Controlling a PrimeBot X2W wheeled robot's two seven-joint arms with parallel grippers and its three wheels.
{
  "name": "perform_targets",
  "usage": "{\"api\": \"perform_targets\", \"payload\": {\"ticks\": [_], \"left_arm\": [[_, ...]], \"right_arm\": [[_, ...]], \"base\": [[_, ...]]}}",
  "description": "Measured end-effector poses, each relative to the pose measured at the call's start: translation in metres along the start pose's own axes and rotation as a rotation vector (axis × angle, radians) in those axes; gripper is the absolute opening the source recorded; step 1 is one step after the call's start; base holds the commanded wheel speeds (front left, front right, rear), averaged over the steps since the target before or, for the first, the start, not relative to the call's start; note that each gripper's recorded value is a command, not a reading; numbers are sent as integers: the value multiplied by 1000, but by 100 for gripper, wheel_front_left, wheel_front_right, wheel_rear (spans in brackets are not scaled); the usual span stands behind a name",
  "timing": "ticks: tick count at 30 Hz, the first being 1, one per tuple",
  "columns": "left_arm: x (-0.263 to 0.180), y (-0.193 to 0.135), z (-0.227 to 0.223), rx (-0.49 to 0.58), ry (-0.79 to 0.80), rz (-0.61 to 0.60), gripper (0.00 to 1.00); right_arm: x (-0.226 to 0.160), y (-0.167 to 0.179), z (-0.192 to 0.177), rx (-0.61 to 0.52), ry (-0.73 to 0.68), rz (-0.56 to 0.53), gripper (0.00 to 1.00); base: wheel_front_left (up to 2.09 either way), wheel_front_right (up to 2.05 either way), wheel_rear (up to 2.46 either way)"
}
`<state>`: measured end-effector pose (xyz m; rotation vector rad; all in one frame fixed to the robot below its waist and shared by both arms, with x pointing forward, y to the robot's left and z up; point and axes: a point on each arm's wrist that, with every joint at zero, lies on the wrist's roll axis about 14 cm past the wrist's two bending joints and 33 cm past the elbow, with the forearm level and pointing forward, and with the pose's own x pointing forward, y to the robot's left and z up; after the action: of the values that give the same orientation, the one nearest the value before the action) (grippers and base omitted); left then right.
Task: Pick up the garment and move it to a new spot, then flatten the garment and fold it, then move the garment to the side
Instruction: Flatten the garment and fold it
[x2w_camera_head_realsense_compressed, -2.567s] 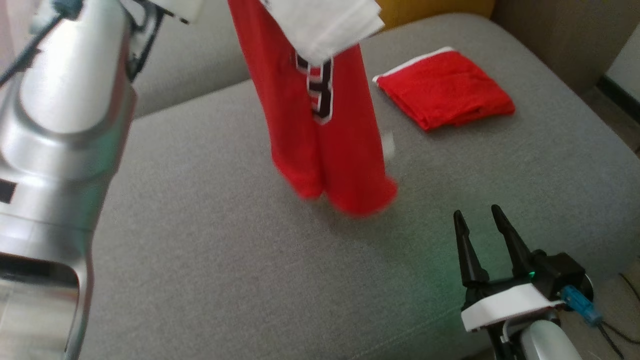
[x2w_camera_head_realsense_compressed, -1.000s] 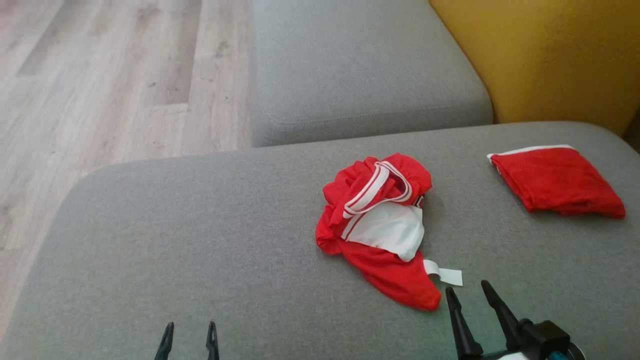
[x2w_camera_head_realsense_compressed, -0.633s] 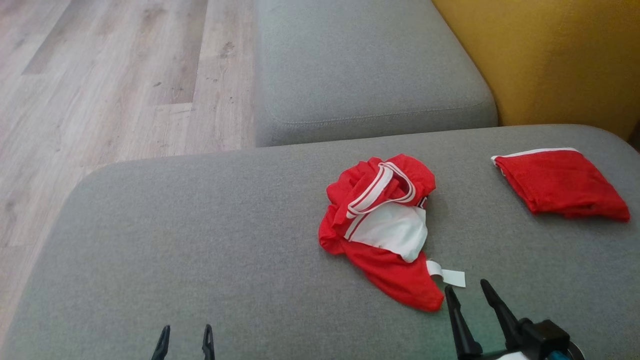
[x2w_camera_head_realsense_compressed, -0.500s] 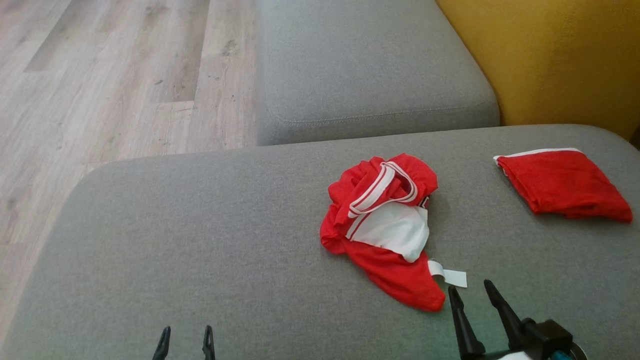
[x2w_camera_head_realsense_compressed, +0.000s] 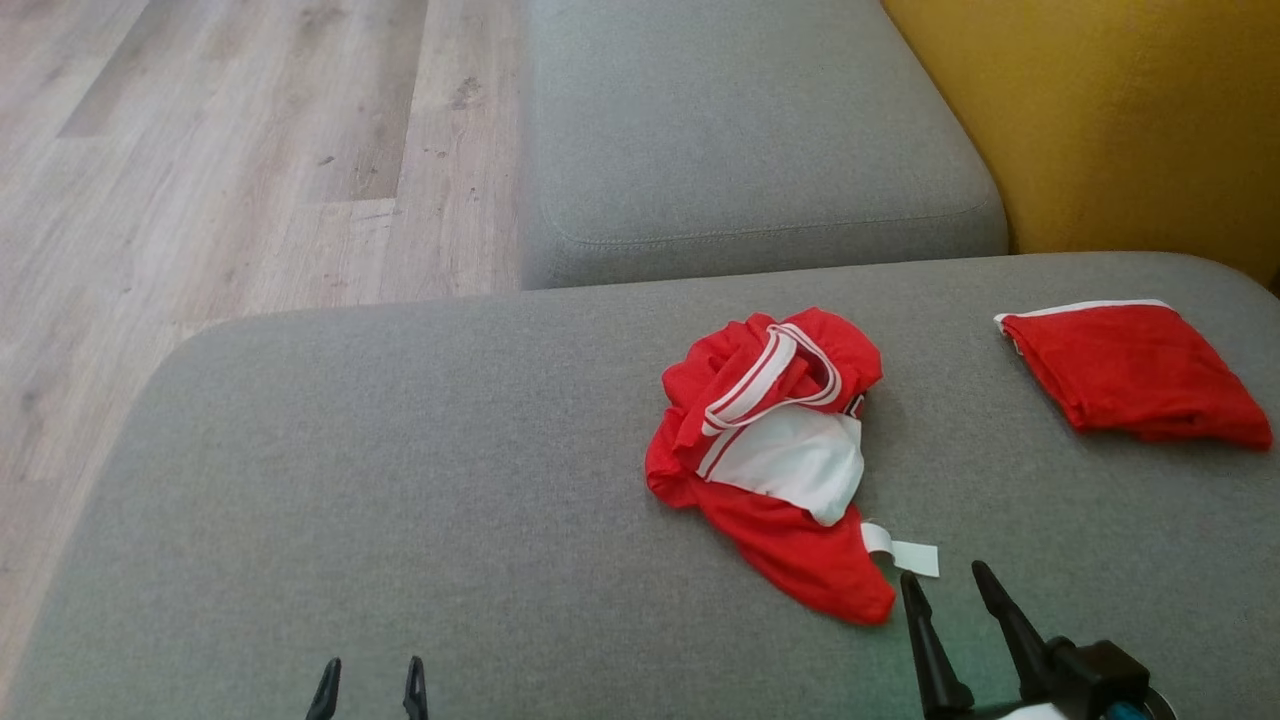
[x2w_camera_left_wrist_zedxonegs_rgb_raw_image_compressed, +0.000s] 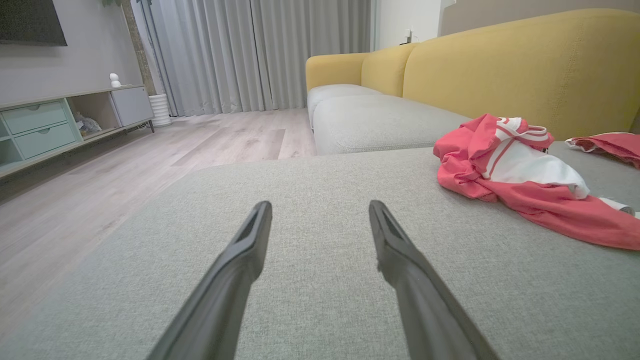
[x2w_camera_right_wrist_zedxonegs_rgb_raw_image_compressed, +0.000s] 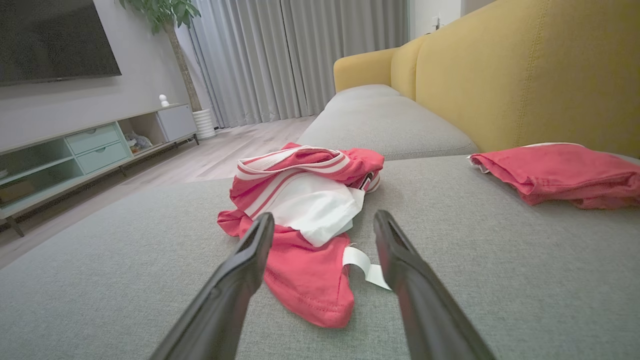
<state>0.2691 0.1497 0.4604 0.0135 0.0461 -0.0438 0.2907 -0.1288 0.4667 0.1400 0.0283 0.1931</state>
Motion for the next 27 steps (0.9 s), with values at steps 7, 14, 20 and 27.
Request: {"api": "perform_targets", "payload": {"ticks": [7, 14, 20, 27], "left_arm": [[1, 4, 1, 7, -2, 7, 100], [1, 3, 1, 7, -6, 3, 100], [5, -3, 1, 24, 0, -26, 100], [55, -57, 22, 37, -47, -207, 100]], "right_arm": [[-1, -1, -1, 3, 4, -4, 100], [-2, -2, 0, 11, -2, -10, 100], [-2, -4, -4, 15, 10, -17, 100], [3, -8, -16, 18, 60, -30, 100]], "base": [[0, 0, 0], [0, 0, 0], [0, 0, 0], [0, 0, 0]]}}
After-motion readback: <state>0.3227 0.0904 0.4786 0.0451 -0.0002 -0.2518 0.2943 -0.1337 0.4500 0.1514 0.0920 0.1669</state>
